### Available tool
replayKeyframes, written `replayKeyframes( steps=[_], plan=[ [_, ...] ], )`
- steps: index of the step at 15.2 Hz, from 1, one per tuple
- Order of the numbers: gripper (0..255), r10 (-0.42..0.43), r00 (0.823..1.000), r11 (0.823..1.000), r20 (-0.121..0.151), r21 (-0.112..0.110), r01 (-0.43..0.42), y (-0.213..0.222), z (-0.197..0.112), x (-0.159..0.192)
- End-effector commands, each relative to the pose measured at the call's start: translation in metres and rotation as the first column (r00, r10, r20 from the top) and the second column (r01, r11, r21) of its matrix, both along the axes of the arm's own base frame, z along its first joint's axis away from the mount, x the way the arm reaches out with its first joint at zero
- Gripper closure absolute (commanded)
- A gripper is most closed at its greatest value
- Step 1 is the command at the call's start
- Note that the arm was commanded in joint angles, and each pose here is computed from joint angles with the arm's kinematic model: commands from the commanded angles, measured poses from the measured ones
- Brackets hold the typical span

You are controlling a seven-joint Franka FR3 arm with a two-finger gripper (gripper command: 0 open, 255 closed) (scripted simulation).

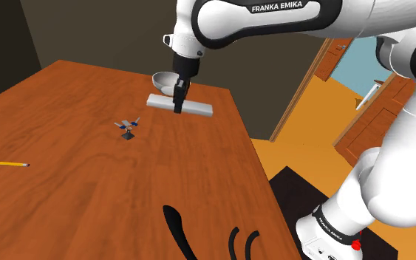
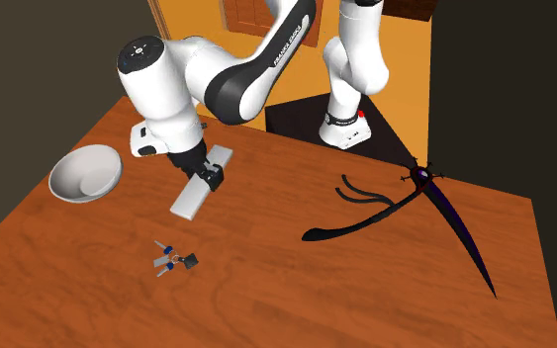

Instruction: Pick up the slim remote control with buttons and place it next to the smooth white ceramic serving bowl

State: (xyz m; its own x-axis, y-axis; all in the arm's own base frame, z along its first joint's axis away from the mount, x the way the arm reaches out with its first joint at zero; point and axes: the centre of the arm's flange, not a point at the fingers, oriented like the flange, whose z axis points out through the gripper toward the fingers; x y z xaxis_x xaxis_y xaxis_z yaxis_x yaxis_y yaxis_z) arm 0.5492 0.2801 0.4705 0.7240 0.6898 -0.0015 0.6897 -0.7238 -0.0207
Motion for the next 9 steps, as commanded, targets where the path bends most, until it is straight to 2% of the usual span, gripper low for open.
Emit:
replayKeyframes(
  steps=[1,9],
  plan=[
    [255,0.000,1.000,1.000,0.001,0.000,0.000,-0.005,-0.001,0.027],
    [255,0.000,1.000,1.000,0.001,0.000,0.000,-0.023,-0.001,0.133]
  ],
)
